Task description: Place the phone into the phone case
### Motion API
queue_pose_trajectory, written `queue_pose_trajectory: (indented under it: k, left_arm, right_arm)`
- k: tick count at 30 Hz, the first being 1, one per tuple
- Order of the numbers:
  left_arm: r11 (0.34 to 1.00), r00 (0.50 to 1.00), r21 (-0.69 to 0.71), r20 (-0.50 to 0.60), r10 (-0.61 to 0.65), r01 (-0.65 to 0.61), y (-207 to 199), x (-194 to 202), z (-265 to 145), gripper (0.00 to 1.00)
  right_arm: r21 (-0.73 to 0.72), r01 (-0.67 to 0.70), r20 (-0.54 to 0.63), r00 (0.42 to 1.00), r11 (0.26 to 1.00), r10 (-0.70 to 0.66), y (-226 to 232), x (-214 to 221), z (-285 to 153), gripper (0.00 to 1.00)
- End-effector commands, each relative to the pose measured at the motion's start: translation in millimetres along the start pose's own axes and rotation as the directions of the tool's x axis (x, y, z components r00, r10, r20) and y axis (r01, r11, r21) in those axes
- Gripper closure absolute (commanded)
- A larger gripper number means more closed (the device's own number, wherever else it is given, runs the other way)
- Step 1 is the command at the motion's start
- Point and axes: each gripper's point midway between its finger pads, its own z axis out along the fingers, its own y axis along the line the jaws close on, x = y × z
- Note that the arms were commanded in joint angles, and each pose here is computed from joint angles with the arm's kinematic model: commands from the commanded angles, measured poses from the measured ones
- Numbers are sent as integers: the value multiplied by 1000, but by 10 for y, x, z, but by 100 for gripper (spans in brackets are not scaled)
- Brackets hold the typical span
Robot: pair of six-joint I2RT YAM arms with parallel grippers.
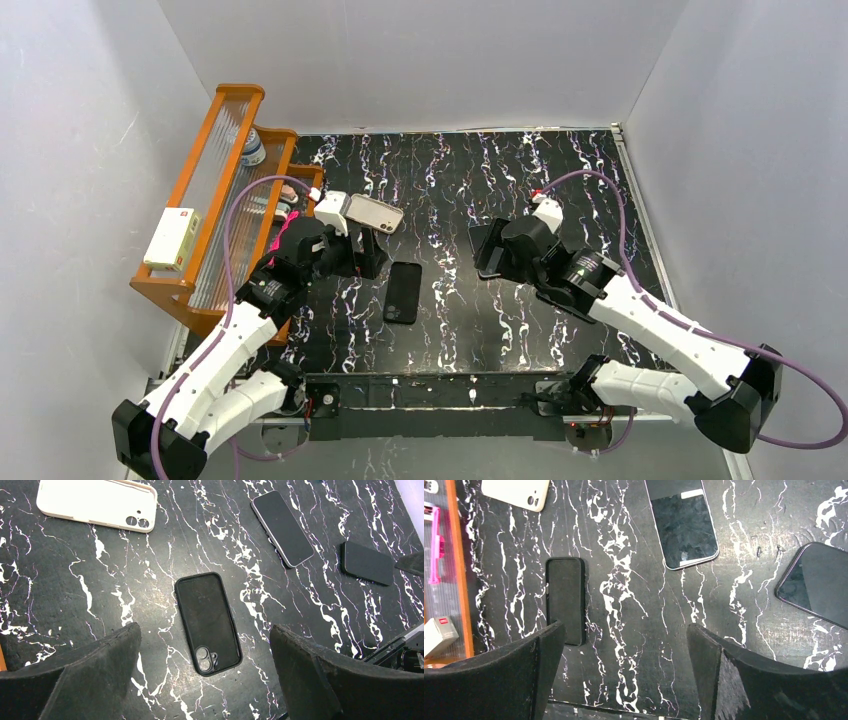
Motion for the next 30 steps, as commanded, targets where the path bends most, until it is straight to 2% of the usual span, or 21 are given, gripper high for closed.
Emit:
queue_pose_trajectory:
  k: [1,19,23,30]
  left_arm:
    - [1000,1000,-8,22,6,-6,21,-25,-25,2]
    - [1000,999,-11,31,8,-8,29,-37,-45,2]
    - [1000,999,-13,35,11,-11,32,-45,-53,2]
    - [1000,999,-10,37,10,-10,25,-50,-63,2]
  right_arm:
    - [26,2,33,999,1000,-2,14,-115,-18,1]
    - [59,-10,59,998,998,6,-64,-102,68,1]
    - [82,50,70,996,995,-55,-60,-123,182,1]
    - [149,260,83,958,954,-274,-103,-196,585,1]
